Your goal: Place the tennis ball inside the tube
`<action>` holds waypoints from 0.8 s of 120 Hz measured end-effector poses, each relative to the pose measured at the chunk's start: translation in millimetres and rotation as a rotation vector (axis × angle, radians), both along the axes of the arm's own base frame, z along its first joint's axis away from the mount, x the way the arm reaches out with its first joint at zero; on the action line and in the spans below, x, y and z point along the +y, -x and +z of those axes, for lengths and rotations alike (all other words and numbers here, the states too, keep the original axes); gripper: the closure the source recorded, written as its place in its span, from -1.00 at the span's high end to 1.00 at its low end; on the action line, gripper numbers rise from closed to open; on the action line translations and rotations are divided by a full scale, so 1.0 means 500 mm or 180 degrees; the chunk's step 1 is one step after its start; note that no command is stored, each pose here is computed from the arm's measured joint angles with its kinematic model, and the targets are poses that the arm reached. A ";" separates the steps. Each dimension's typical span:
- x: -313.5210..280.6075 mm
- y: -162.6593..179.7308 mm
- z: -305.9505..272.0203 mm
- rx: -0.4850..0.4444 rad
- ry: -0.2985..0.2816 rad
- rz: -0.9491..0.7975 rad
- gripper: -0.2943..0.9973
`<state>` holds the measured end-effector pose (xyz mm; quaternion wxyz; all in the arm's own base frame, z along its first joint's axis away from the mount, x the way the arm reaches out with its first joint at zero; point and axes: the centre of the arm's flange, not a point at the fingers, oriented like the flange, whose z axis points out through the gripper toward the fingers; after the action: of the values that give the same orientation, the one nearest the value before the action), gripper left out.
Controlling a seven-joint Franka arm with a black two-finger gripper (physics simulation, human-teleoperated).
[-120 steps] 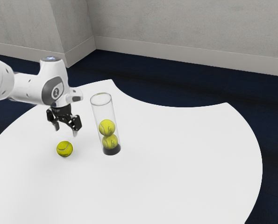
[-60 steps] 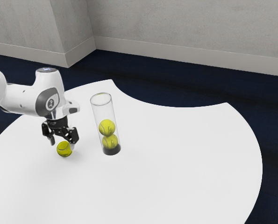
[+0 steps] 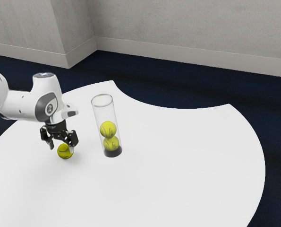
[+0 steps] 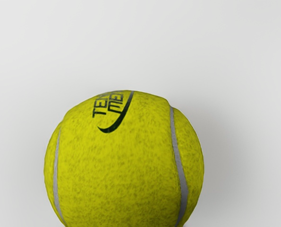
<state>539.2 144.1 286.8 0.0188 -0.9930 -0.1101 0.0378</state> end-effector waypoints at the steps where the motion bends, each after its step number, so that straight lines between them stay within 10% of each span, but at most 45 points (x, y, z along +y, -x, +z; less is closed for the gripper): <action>1: 0.001 0.000 -0.002 0.0001 0.0001 0.0004 0.54; 96: 0.000 -0.005 -0.045 -0.0033 0.0052 0.0050 0.54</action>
<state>541.9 144.2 264.4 0.0099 -0.9924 -0.1176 0.0337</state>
